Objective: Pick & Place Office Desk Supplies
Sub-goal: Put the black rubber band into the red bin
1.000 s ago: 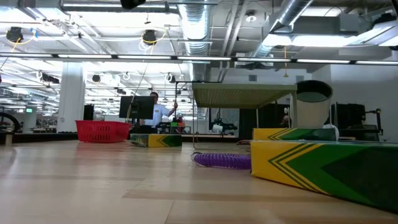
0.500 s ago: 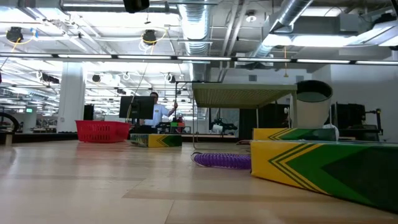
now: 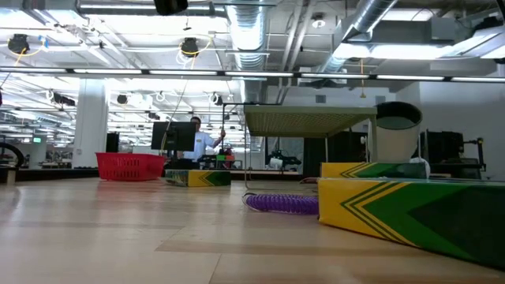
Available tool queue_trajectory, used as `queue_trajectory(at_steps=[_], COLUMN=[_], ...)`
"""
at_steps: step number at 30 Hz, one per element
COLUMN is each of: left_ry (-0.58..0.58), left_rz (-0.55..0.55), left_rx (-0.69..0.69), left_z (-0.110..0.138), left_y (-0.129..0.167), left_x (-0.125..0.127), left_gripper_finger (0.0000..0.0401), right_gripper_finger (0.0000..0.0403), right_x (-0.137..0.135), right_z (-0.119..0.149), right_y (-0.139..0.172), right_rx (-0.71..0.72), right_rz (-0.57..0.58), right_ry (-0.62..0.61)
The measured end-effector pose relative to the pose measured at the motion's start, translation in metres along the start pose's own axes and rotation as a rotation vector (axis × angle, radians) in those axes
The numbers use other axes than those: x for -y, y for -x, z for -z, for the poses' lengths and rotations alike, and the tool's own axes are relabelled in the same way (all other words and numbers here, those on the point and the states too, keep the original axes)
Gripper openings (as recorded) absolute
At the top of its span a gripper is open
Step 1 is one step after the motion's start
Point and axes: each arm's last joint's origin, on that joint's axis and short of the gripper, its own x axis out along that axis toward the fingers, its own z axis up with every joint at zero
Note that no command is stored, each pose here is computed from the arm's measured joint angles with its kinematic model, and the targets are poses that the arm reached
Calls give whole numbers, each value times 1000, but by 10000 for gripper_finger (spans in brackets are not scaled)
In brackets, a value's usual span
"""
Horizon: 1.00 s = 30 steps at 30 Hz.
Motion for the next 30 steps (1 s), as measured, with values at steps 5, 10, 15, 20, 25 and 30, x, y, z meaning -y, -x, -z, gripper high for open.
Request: queue_trajectory(at_steps=[5, 10, 15, 20, 25, 30], left_ry=[30, 105, 218, 322, 355, 462], left_rz=[-71, -394, -767, -1032, -1258, -1344], left_rx=[-41, 24, 123, 296, 331, 171], left_z=[4, 6, 0, -24, -47, -47], left_y=[10, 31, 56, 75, 94, 107], left_x=[-2, -20, -54, -96, -150, -200], left_gripper_finger=[1, 1, 1, 0, 0, 0], right_gripper_finger=[185, 241, 254, 255, 255, 255], right_x=[1, 5, 16, 27, 32, 35], right_z=[0, 0, 1, 5, 8, 12], right_y=[0, -1, 3, 12, 22, 30], right_rx=[6, 5, -2, -14, -16, -24], right_rz=[9, 35, 96, 160, 185, 193], right_ry=[11, 9, -10, -39, -59, -70])
